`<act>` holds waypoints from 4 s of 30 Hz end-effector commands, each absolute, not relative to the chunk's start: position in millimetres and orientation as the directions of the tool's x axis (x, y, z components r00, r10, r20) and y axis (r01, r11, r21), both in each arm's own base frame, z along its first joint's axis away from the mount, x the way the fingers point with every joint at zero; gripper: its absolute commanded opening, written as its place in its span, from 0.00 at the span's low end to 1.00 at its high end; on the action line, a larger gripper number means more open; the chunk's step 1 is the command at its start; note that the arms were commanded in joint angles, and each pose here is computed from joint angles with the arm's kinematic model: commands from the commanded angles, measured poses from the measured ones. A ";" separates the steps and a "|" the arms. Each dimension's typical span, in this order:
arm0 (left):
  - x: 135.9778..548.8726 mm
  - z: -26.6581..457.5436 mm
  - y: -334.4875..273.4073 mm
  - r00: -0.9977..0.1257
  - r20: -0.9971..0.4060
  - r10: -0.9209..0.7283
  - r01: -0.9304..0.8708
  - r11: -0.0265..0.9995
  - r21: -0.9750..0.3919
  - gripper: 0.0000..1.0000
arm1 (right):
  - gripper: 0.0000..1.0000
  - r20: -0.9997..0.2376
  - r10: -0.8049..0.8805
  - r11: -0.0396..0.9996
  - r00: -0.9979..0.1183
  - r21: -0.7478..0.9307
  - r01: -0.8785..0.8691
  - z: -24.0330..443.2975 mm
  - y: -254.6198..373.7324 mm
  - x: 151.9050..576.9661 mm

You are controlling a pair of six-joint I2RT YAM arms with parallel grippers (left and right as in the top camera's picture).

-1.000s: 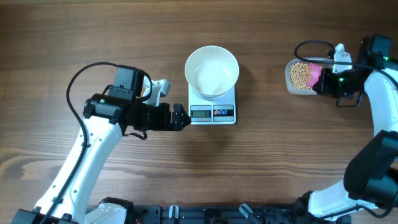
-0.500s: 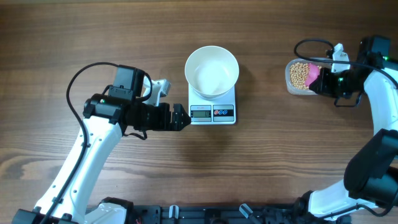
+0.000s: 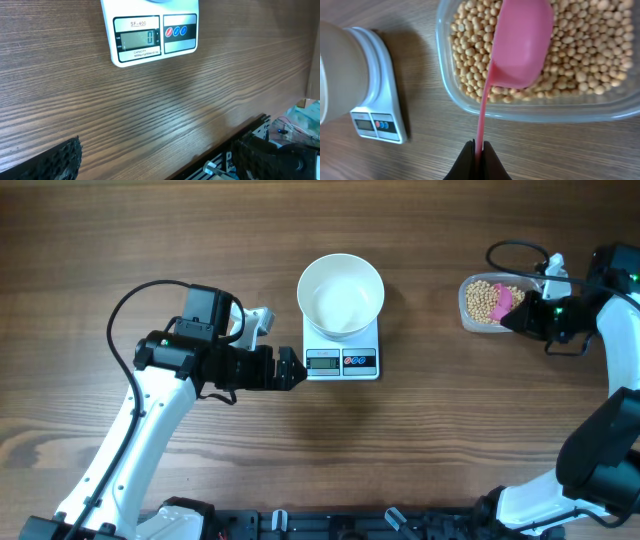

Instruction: Scoop item into bowl and weigh 150g on scale

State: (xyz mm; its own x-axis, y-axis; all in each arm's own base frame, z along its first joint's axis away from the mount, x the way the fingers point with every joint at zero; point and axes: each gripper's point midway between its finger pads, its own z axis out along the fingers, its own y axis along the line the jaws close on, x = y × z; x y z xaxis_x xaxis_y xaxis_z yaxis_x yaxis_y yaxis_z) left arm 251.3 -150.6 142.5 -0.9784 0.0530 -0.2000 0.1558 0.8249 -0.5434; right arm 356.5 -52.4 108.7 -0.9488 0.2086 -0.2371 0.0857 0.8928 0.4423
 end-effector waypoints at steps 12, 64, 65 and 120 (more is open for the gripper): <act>251.7 141.2 -149.4 -0.979 -0.198 0.051 0.151 0.831 -0.536 1.00 | 0.04 -0.215 0.252 0.839 -0.943 0.534 0.103 106.4 -50.3 356.0; 251.8 141.2 -149.4 -0.979 -0.198 0.051 0.152 0.831 -0.536 1.00 | 0.04 -0.188 0.404 0.691 -0.895 0.704 0.164 108.4 -83.3 350.2; 251.8 141.2 -149.4 -0.979 -0.198 0.051 0.152 0.831 -0.536 1.00 | 0.04 -0.192 0.407 0.688 -0.893 0.707 0.162 109.2 -85.3 349.5; 251.8 141.2 -149.4 -0.979 -0.198 0.051 0.152 0.831 -0.536 1.00 | 0.04 -0.190 0.583 0.398 -0.790 0.914 0.074 166.2 -105.0 329.0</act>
